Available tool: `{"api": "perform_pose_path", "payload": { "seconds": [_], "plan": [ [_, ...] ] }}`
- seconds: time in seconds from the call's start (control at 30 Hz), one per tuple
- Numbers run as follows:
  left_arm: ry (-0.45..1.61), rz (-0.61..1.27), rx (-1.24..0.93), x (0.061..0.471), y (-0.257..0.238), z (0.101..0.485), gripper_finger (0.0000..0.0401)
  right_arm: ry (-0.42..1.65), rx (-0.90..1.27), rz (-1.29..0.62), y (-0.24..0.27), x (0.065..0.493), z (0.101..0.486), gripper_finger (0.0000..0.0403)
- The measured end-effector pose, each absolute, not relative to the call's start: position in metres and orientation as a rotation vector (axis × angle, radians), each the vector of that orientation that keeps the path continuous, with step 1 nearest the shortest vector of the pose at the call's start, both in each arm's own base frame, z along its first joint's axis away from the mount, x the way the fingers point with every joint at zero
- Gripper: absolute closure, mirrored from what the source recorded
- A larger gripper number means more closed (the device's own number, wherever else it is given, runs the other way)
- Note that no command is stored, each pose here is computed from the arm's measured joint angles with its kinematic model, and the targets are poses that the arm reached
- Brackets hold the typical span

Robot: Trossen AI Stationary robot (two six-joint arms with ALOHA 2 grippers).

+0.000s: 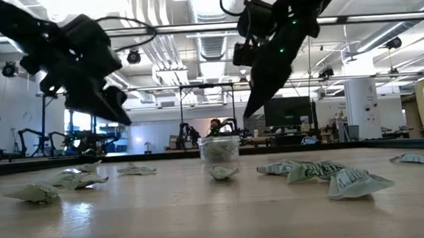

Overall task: Pick and place Stevia / Truvia into bins
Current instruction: Put the green stevia packet into the transparent bin

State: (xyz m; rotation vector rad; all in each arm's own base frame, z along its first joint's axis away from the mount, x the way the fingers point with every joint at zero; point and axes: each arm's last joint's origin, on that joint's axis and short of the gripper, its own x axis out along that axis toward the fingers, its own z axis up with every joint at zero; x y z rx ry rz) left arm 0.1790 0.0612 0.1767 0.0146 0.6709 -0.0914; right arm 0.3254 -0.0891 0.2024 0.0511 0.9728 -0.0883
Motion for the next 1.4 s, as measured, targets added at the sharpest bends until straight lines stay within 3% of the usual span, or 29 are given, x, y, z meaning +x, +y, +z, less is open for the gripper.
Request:
{"api": "perform_pose_path", "payload": {
  "seconds": [0.2,0.97,1.13,1.4],
  "plan": [
    [0.681,-0.138,-0.02,0.183,0.049,0.153,0.0191,1.008,0.075,0.048,-0.066,0.314,0.19,0.0269],
    [0.734,-0.207,-0.049,0.223,0.041,0.102,0.02,1.056,0.13,0.068,-0.04,0.298,0.179,0.0282],
    [0.737,-0.201,-0.037,0.224,0.041,0.102,0.0243,1.057,0.136,0.065,-0.04,0.298,0.179,0.0284],
    [0.733,-0.227,0.031,0.222,0.041,0.103,0.0385,1.059,0.137,0.065,-0.039,0.298,0.179,0.0286]
  ]
}}
